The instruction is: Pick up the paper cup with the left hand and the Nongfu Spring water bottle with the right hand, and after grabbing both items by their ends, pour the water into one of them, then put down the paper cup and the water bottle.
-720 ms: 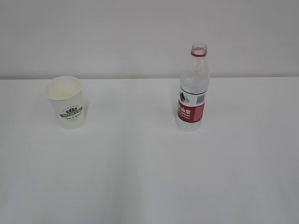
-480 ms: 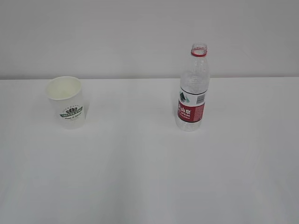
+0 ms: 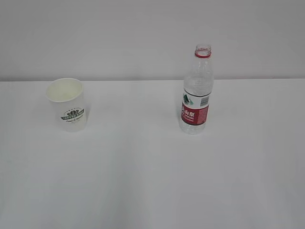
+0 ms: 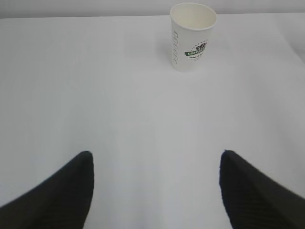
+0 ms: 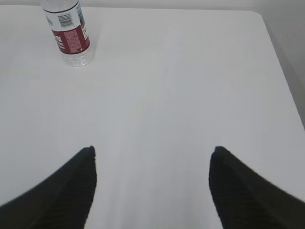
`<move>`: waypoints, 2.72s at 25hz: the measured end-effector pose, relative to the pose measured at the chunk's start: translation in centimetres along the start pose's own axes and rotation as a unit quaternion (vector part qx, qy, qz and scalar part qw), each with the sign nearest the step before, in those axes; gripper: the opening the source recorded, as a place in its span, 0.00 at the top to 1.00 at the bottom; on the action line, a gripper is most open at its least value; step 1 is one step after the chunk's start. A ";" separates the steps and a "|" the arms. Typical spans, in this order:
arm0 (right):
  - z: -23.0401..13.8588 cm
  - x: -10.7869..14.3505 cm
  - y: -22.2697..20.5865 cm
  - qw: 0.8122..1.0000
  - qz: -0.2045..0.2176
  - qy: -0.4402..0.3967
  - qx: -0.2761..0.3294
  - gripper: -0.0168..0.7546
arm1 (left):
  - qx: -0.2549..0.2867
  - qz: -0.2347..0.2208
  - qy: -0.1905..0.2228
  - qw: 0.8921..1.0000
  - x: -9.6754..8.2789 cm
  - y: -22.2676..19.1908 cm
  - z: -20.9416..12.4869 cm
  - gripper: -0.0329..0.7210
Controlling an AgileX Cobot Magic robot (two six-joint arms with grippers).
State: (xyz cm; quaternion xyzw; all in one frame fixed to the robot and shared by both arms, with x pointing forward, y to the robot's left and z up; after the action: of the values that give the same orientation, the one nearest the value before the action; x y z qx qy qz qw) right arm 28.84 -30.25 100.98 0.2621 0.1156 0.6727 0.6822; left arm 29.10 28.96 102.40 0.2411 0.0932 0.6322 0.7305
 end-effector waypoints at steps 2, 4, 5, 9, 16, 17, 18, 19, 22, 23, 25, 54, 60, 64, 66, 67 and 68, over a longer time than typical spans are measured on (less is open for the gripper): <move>0.0 0.0 0.0 1.000 0.000 0.000 0.000 0.26 | 0.000 0.000 0.000 1.000 0.0 0.0 0.0 0.17; 0.0 0.0 0.0 1.000 0.000 0.000 0.000 0.26 | 0.000 0.000 0.000 1.000 0.0 0.0 0.0 0.17; 0.0 0.0 0.0 1.000 0.000 0.000 0.000 0.26 | 0.000 0.000 0.000 1.000 0.0 0.0 0.0 0.17; 0.0 0.0 0.0 1.000 0.000 0.000 0.000 0.26 | 0.000 0.000 0.000 1.000 0.0 0.0 0.0 0.17; 0.0 0.0 0.0 1.000 0.000 0.000 0.000 0.26 | 0.000 -0.001 0.001 1.000 0.0 0.0 0.0 0.18; 0.0 0.0 0.0 1.000 0.000 0.000 0.000 0.26 | 0.000 -0.001 0.001 1.000 0.0 0.0 0.0 0.19; 0.0 0.0 0.0 1.000 0.000 0.000 0.000 0.26 | 0.000 -0.002 0.001 1.000 -0.1 0.0 0.0 0.19; 0.0 0.0 0.0 1.000 0.000 0.000 0.000 0.26 | 0.000 -0.002 0.001 1.000 -0.1 0.0 0.0 0.20; 0.0 0.0 0.0 1.000 0.000 0.000 0.000 0.26 | 0.000 -0.002 0.001 1.000 -0.1 0.0 0.0 0.21; 0.0 0.0 0.0 1.000 0.000 0.000 0.000 0.26 | 0.000 -0.002 0.001 1.000 -0.1 0.0 0.0 0.21; 0.0 0.0 0.0 1.000 0.000 0.000 0.000 0.26 | 0.000 -0.002 0.001 1.000 -0.1 0.0 0.0 0.21; 6.4 1.1 2.0 0.980 0.031 0.018 -0.196 0.26 | -0.186 0.080 -0.023 0.979 2.4 1.7 6.1 0.22; 6.9 1.3 2.1 0.977 0.034 0.020 -0.208 0.26 | -0.196 0.098 -0.035 0.975 2.9 1.9 6.4 0.23; 8.0 1.7 1.4 0.976 0.037 0.024 -0.213 0.26 | -0.192 0.101 -0.043 0.975 3.0 1.7 6.6 0.23; 8.5 1.9 0.9 0.976 0.037 0.026 -0.211 0.26 | -0.187 0.099 -0.044 0.976 3.1 1.3 6.9 0.23; 8.8 2.0 0.7 0.976 0.038 0.027 -0.211 0.26 | -0.187 0.099 -0.045 0.976 3.1 1.0 7.1 0.23; 9.0 2.1 0.5 0.976 0.039 0.028 -0.211 0.26 | -0.188 0.099 -0.045 0.976 3.2 0.8 7.5 0.23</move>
State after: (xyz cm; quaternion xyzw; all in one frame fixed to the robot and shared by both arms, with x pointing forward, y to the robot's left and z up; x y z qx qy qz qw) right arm 33.17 -30.00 109.20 0.0976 -0.0204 0.7150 0.6919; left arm 32.29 30.39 109.78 0.1354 -0.0850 0.6961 0.7000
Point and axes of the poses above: a point on each arm's last joint axis where the gripper is mounted, y pointing back along that axis away from the gripper, x along the wrist's bending axis when the last joint is at zero, z = x × y, the point moved 7 cm from there along -y, pointing out along that axis toward the gripper, and after that the axes turned 15 degrees about -y, right-handed, at the moved point
